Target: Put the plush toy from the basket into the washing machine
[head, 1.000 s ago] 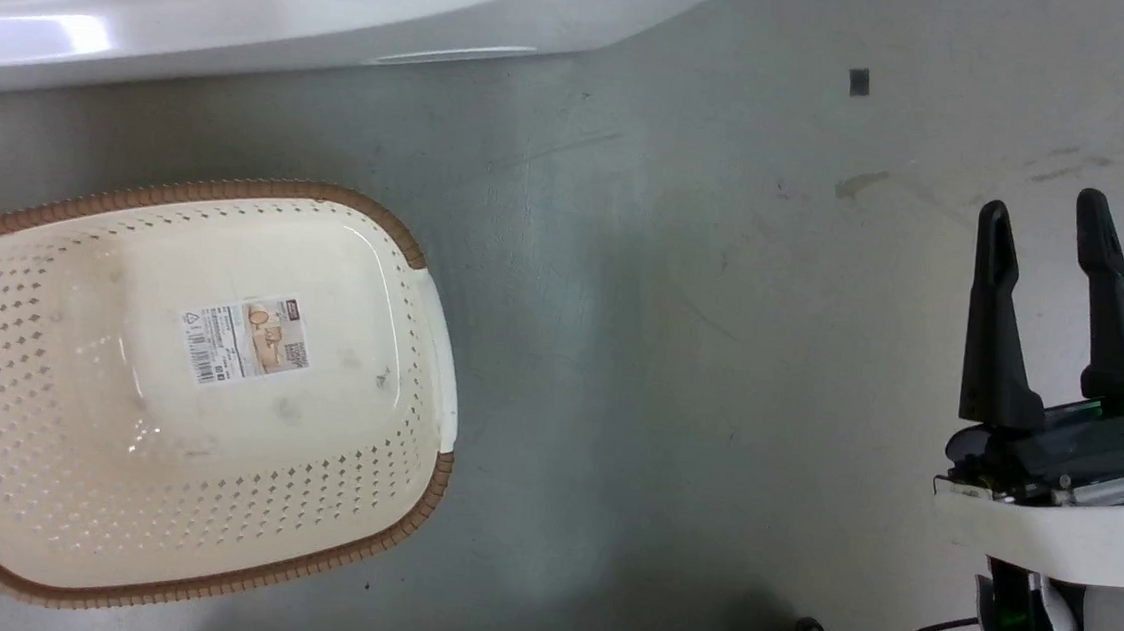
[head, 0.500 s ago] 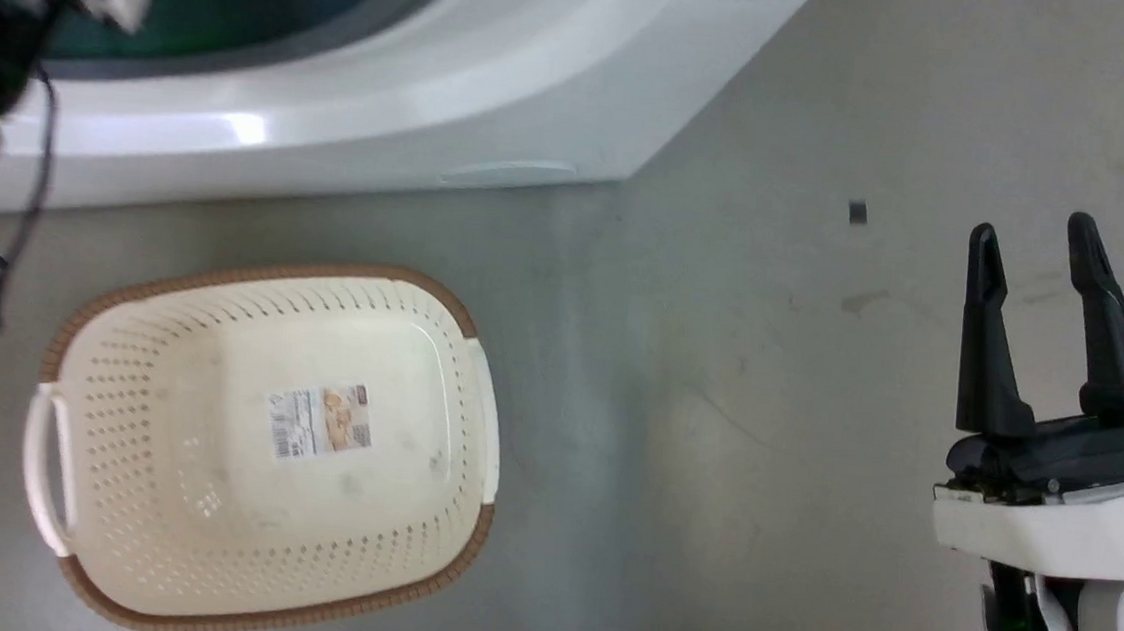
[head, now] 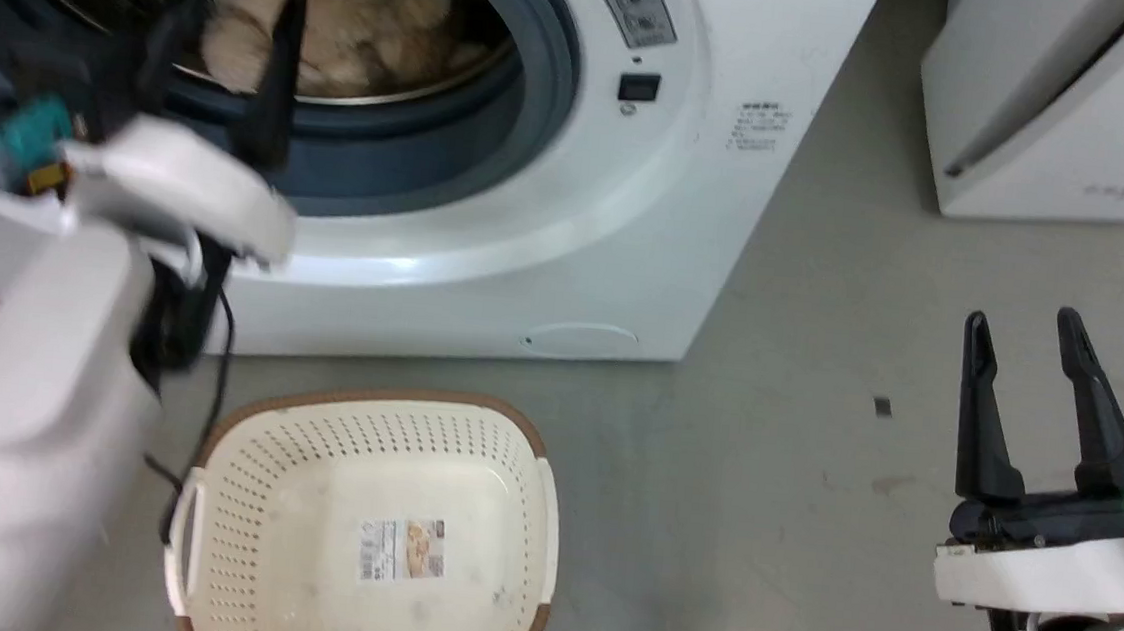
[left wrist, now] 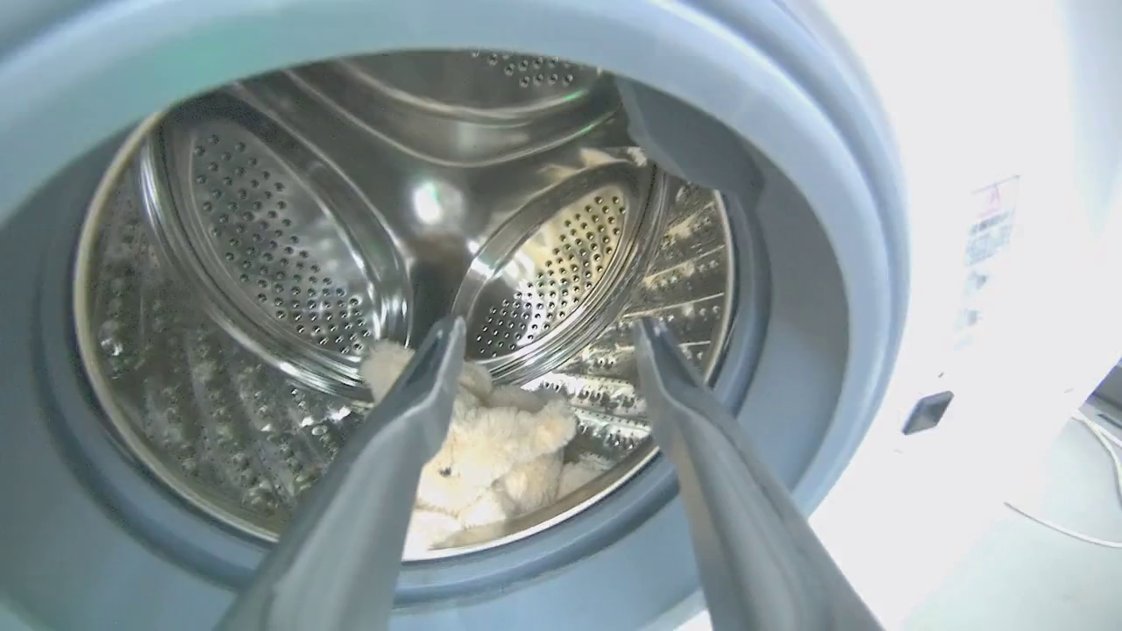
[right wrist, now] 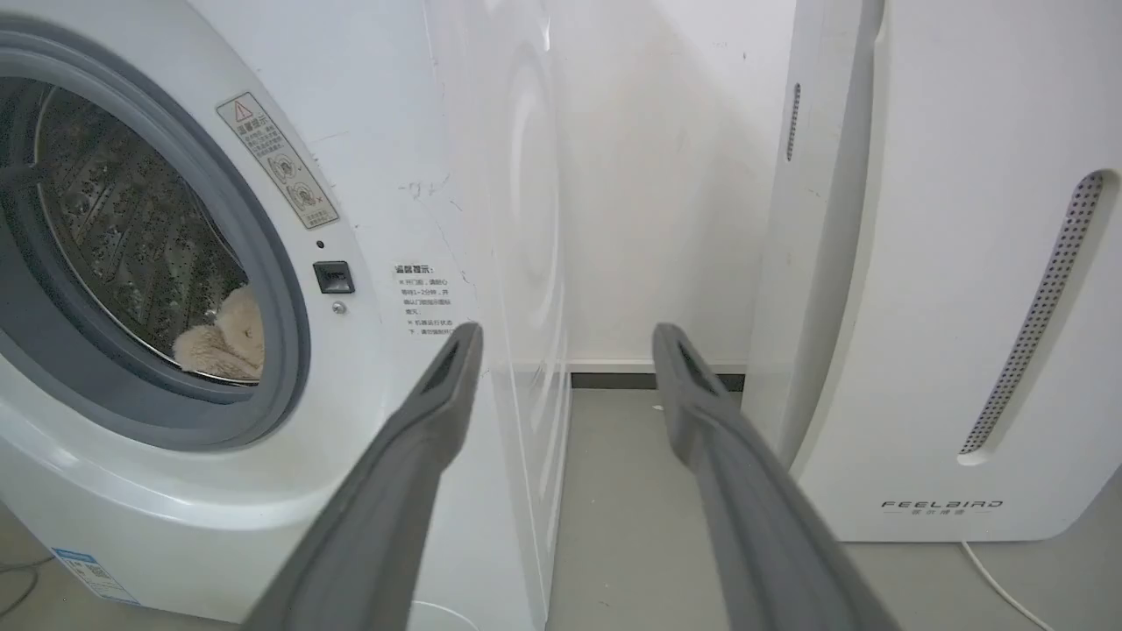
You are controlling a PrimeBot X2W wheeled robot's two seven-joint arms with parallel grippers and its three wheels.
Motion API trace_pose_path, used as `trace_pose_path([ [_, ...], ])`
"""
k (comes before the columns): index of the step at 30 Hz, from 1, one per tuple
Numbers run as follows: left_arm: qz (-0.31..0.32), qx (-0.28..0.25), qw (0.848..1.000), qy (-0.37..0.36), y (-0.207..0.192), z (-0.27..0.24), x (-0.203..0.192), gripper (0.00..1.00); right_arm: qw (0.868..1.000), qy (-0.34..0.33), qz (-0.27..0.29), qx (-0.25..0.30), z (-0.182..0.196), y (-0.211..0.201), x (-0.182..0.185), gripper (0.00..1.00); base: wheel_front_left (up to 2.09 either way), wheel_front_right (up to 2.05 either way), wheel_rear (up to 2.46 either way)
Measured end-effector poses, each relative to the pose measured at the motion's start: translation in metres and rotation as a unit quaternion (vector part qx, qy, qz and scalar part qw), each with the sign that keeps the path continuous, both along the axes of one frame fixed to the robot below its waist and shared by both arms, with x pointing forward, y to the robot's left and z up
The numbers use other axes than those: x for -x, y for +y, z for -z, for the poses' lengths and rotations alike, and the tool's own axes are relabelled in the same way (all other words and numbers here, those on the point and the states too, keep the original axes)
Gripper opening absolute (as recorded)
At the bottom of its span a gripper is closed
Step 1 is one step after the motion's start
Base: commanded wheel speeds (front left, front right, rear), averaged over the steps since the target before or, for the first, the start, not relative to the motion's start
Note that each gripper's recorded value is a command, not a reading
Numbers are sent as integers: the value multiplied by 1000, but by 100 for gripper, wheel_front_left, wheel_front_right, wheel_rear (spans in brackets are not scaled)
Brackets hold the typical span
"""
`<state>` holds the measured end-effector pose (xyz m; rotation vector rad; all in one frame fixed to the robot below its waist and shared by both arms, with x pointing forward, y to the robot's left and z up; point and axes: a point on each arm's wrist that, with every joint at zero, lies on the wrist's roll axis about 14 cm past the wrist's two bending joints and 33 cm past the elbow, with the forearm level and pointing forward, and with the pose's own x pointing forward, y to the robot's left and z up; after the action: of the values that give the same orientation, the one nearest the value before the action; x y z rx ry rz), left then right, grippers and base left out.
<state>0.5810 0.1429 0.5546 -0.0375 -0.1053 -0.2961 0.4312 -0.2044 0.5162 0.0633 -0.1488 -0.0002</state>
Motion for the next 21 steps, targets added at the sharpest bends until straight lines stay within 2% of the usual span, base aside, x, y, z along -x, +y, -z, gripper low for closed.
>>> trace_pose_path([
  [7, -36, 19, 999, -33, 15, -11, 75, 100, 1000, -27, -11, -4, -22, 8, 13, 100, 0, 0, 0],
  [13, -59, 28, 998, -20, 20, 5, 130, 100, 999, -37, -27, -7, -32, 20, 28, 100, 0, 0, 0],
  [21, -79, 22, 997, 6, 12, 30, 181, 100, 998, -44, -45, -12, -38, 32, 42, 100, 0, 0, 0],
])
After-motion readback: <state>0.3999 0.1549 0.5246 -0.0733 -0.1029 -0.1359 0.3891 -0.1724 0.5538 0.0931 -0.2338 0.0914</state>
